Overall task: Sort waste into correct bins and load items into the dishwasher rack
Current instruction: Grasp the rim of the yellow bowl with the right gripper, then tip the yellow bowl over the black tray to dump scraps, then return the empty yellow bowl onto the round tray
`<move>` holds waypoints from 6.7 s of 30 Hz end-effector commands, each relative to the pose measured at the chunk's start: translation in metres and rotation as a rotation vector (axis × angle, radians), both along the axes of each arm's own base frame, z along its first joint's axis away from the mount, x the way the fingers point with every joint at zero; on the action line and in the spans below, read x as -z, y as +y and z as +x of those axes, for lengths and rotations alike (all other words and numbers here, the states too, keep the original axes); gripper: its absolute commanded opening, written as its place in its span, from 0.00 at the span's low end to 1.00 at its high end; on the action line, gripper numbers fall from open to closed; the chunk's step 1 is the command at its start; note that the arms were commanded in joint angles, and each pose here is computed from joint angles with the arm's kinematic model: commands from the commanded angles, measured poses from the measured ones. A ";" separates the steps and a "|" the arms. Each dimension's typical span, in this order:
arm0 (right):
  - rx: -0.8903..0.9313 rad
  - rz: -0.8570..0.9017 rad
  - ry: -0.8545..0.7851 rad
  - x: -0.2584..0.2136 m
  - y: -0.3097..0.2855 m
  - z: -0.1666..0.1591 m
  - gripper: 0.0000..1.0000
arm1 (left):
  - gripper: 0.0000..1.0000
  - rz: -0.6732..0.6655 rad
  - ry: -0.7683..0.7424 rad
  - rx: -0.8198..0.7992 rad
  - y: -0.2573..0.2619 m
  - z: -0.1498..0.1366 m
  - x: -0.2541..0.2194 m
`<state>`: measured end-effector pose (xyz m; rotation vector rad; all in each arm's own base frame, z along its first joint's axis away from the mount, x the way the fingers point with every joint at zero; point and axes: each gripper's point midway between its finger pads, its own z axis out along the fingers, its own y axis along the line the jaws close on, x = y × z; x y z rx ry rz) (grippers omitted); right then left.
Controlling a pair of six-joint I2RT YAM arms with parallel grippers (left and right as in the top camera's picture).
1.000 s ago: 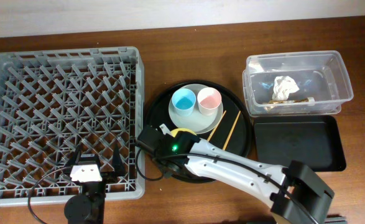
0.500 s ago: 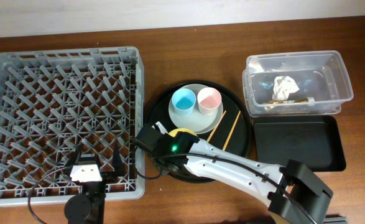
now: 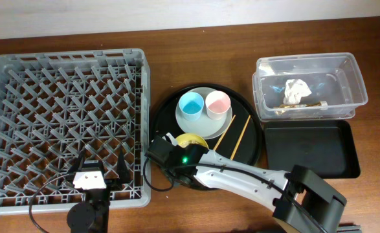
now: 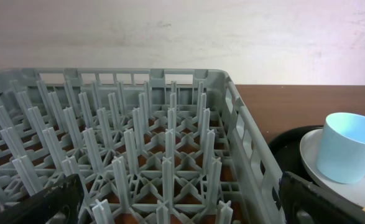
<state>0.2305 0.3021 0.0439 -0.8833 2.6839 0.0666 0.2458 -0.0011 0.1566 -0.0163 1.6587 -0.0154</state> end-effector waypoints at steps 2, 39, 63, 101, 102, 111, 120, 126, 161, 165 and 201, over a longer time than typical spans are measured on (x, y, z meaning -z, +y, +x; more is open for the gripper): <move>0.029 -0.060 -0.009 0.013 -0.021 0.003 0.36 | 0.99 0.014 0.001 0.017 -0.003 0.000 0.001; 0.088 0.003 0.043 0.002 -0.015 0.009 0.19 | 0.99 0.014 0.001 0.017 -0.003 0.000 0.001; 0.074 0.059 0.060 -0.034 -0.002 0.008 0.04 | 0.99 0.014 0.001 0.017 -0.003 0.000 0.001; 0.759 1.174 -0.048 -0.130 -0.352 0.054 0.04 | 0.99 0.014 0.001 0.017 -0.003 0.000 0.001; 0.749 1.217 -0.068 -0.127 -0.353 0.055 0.04 | 0.99 0.014 0.001 0.017 -0.003 0.000 0.001; 0.720 1.548 -0.159 -0.122 -0.367 0.049 0.04 | 0.99 0.014 0.001 0.017 -0.003 0.000 0.001; 0.970 1.644 -0.180 -0.120 -0.417 0.033 0.04 | 0.99 0.014 0.001 0.017 -0.003 0.000 0.001; 1.090 1.707 -0.169 -0.120 -0.436 0.024 0.04 | 0.99 0.014 0.001 0.017 -0.003 0.000 0.001; 0.908 1.565 -0.054 -0.230 -0.384 0.062 0.04 | 0.99 0.014 0.001 0.017 -0.003 0.000 0.001; 0.893 1.247 -0.160 -0.266 -0.352 0.078 0.04 | 0.99 0.014 0.001 0.017 -0.003 0.000 0.001; 0.210 0.176 0.217 -0.054 -0.011 0.022 0.22 | 0.99 0.014 0.001 0.017 -0.003 0.000 0.001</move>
